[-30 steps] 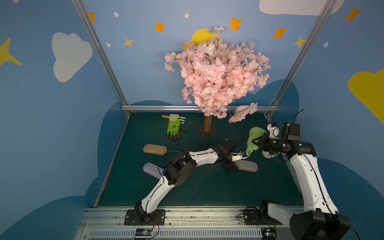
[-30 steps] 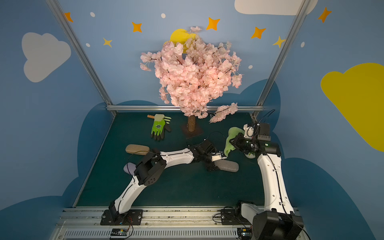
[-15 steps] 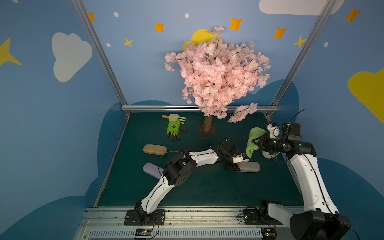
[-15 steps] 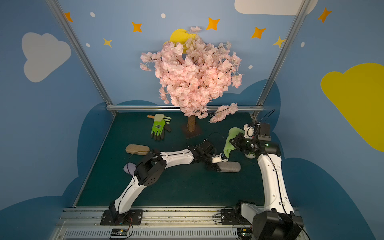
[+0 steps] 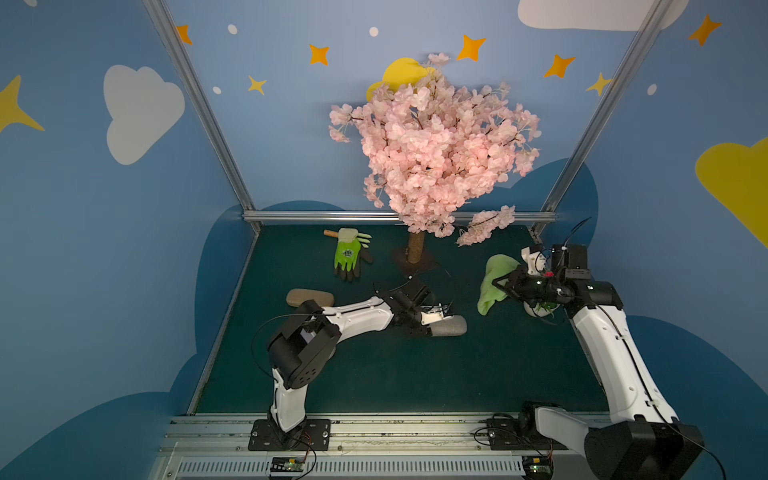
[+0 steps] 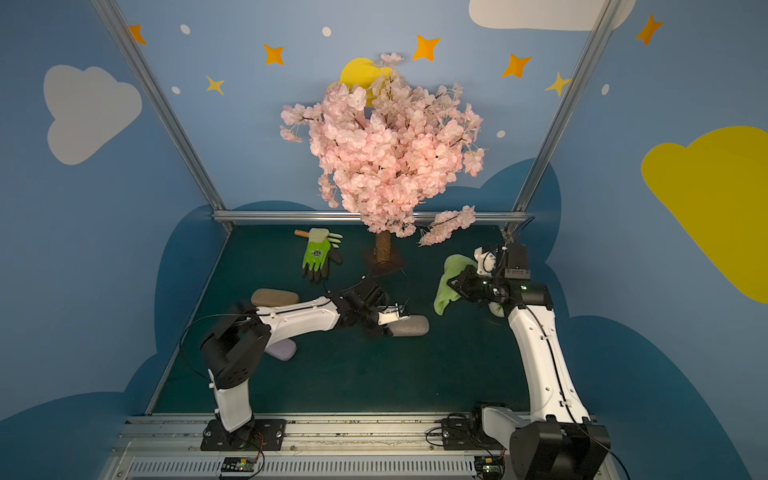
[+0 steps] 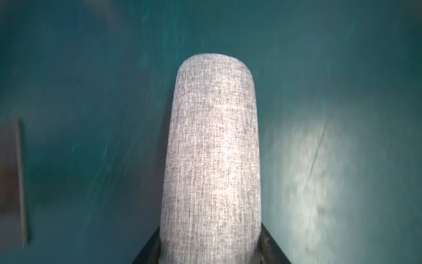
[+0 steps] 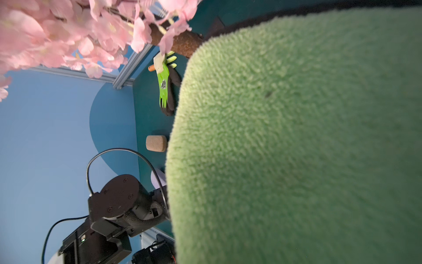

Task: Wipe the eyeglass case
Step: Move the eyeglass case from the center of the board, then pick up the eyeglass case from the center of the board.

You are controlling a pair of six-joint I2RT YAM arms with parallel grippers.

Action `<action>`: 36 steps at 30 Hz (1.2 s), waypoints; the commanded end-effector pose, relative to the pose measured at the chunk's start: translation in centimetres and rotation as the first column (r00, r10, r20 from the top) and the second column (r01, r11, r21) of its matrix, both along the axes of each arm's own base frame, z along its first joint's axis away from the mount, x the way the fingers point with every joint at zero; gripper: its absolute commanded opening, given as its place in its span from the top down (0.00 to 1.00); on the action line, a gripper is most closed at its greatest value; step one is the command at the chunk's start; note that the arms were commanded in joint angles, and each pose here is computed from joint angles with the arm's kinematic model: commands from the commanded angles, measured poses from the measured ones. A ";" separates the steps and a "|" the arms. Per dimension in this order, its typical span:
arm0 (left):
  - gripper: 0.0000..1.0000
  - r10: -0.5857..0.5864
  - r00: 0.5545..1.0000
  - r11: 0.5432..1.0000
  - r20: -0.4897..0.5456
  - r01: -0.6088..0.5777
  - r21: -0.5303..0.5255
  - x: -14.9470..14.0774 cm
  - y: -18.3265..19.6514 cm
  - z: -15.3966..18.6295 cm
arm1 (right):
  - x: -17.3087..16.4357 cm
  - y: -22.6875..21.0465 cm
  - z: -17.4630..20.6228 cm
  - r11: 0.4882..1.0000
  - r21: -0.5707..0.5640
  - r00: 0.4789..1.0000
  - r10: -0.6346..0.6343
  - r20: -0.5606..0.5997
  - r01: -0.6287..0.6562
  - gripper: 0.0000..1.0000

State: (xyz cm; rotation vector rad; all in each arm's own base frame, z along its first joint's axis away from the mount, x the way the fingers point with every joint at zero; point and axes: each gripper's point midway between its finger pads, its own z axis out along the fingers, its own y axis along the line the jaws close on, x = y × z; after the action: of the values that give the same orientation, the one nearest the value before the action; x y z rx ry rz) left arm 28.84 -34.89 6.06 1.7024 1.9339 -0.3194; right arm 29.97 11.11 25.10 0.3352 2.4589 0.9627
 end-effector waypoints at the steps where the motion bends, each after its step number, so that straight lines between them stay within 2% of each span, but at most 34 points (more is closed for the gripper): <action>1: 0.68 0.097 0.994 0.992 -0.053 -0.092 0.090 -1.2 4.7 -1.9 | 0.6 2.0 -0.9 0.999 -0.006 0.999 0.036 -0.006 -0.036 1.00; 4: 0.60 0.148 0.988 0.980 -0.042 -0.140 0.140 -0.9 6.8 -3.2 | 0.8 3.5 -1.5 0.998 0.009 0.997 0.065 -0.031 -0.064 1.00; 8: 0.31 0.213 0.976 0.968 -0.044 -0.205 0.146 0.7 7.5 -2.8 | 0.8 4.6 -1.5 0.996 0.010 0.995 0.089 -0.033 -0.089 1.00; 12: 0.18 0.316 0.946 0.947 -0.077 -0.308 0.094 1.3 7.8 0.3 | 0.6 4.4 -1.4 0.996 -0.007 0.996 0.090 -0.026 -0.091 1.00; 15: 0.01 0.410 0.907 0.912 -0.096 -0.410 0.019 1.3 8.1 3.3 | 0.7 4.5 -1.7 0.996 -0.007 0.995 0.090 -0.030 -0.090 1.00; 16: 0.00 0.440 0.892 0.897 -0.108 -0.442 0.002 1.3 8.4 4.1 | 0.7 4.5 -1.8 0.996 -0.003 0.995 0.089 -0.034 -0.089 1.00; 17: 0.00 0.501 0.856 0.861 -0.124 -0.507 -0.021 1.5 8.9 5.0 | 0.9 4.7 -2.0 0.996 0.003 0.995 0.090 -0.037 -0.090 1.00; 19: 0.00 0.625 0.749 0.759 -0.220 -0.649 -0.055 1.7 10.0 6.4 | 1.0 4.9 -2.1 0.996 0.008 0.995 0.091 -0.037 -0.091 1.00; 20: 0.00 0.659 0.686 0.707 -0.310 -0.705 -0.057 1.5 10.2 7.0 | 1.1 5.0 -2.2 0.996 0.009 0.995 0.092 -0.038 -0.092 1.00; 22: 0.00 0.705 0.530 0.591 -0.471 -0.807 -0.022 1.2 10.7 7.7 | 1.1 5.2 -2.3 0.995 0.008 0.994 0.097 -0.040 -0.097 1.00; 23: 0.00 0.680 0.436 0.544 -0.590 -0.839 0.006 0.7 10.2 8.0 | 1.2 5.2 -2.4 0.995 0.007 0.994 0.097 -0.040 -0.097 1.00; 25: 0.04 0.574 0.327 0.513 -0.751 -0.858 0.019 -0.1 8.8 8.3 | 1.3 5.3 -2.5 0.995 0.009 0.994 0.097 -0.040 -0.097 1.00; 26: 0.04 0.555 0.279 0.476 -0.784 -0.879 0.025 -0.1 8.5 8.1 | 1.3 5.4 -2.5 0.995 0.011 0.994 0.099 -0.039 -0.099 1.00; 28: 0.05 0.534 0.209 0.406 -0.820 -0.914 0.032 0.7 8.3 7.5 | 1.3 5.6 -2.5 0.995 0.015 0.994 0.102 -0.040 -0.102 1.00; 30: 0.05 0.516 0.113 0.342 -0.849 -0.936 0.083 1.4 8.3 6.5 | 1.3 5.8 -2.3 0.994 0.017 0.994 0.106 -0.035 -0.106 1.00; 32: 0.05 0.517 0.048 0.320 -0.855 -0.937 0.141 2.0 8.0 5.1 | 1.1 5.9 -2.2 0.994 0.013 0.994 0.109 -0.029 -0.109 1.00; 36: 0.01 0.582 -0.038 0.299 -0.812 -0.919 0.257 2.7 7.8 2.6 | 0.7 5.5 -2.1 0.994 -0.004 0.994 0.105 -0.024 -0.106 1.00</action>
State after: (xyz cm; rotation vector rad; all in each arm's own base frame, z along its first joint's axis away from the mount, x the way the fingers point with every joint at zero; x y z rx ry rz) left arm 30.89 -26.46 8.62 -0.1408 2.8183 -1.0205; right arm 30.91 16.71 22.67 0.2366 2.5409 1.0162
